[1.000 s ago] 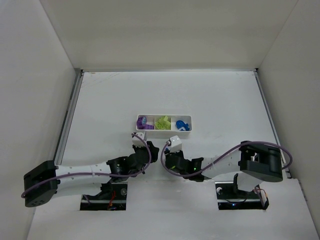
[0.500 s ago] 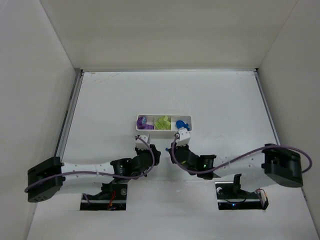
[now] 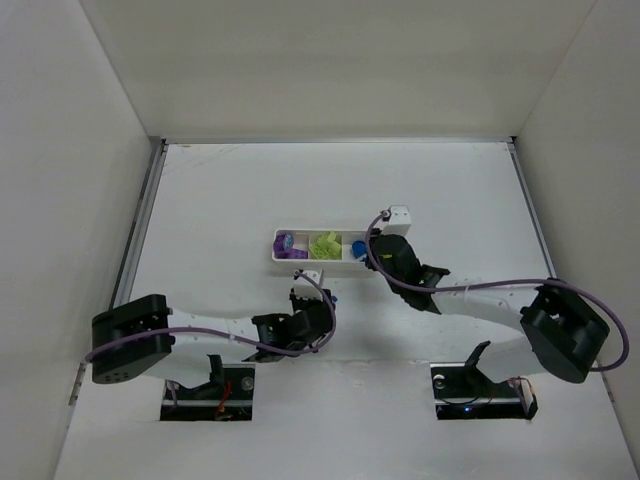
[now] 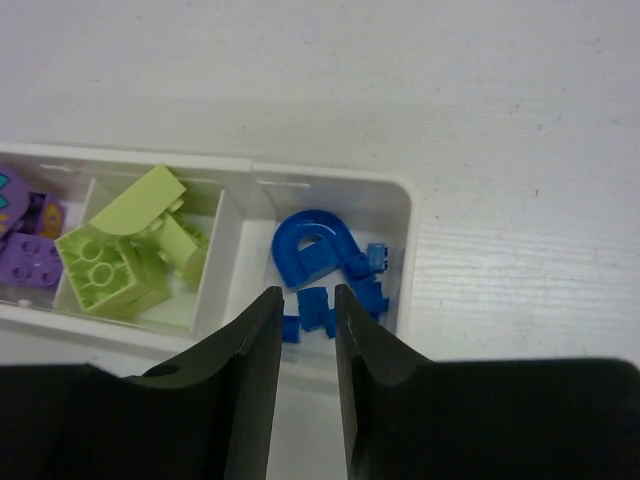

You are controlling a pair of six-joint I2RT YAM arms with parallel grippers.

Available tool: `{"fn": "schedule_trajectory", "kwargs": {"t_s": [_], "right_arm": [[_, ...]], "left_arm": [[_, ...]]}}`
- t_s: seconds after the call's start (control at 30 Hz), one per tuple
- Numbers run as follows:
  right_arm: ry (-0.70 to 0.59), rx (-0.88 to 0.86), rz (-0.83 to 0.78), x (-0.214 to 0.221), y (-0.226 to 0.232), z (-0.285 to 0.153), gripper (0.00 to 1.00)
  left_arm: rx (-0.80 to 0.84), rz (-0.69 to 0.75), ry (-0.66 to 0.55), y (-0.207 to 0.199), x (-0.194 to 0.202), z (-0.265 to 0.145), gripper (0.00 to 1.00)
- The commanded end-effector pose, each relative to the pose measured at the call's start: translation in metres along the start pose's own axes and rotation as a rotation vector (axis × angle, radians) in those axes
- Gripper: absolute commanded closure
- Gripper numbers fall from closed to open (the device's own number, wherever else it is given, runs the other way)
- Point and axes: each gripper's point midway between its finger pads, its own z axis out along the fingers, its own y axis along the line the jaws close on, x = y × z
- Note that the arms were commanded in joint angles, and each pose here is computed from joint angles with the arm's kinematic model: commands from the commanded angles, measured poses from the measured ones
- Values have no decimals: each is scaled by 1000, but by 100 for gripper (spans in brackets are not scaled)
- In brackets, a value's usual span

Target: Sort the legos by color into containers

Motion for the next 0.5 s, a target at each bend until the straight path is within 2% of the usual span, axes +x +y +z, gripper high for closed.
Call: {"fn": "schedule_trajectory", "kwargs": {"t_s": [0.0,0.07,0.13,0.47], "right_arm": [[-43,-49,2,-24,14,8,58],[-62,-58,20,-29,15,5,47],[-85,-81,32,-31,18,-3,42],[-114,-80,76,-3,-4,-39,42]], "left_arm": [[-10,-68,-78,-18,-21,5,62],[-34,-57,-87,-17,-20,7,62],[-50,-53,-97,-15,-18,9,62],[-122,5,-71,-18,4,32,62]]}}
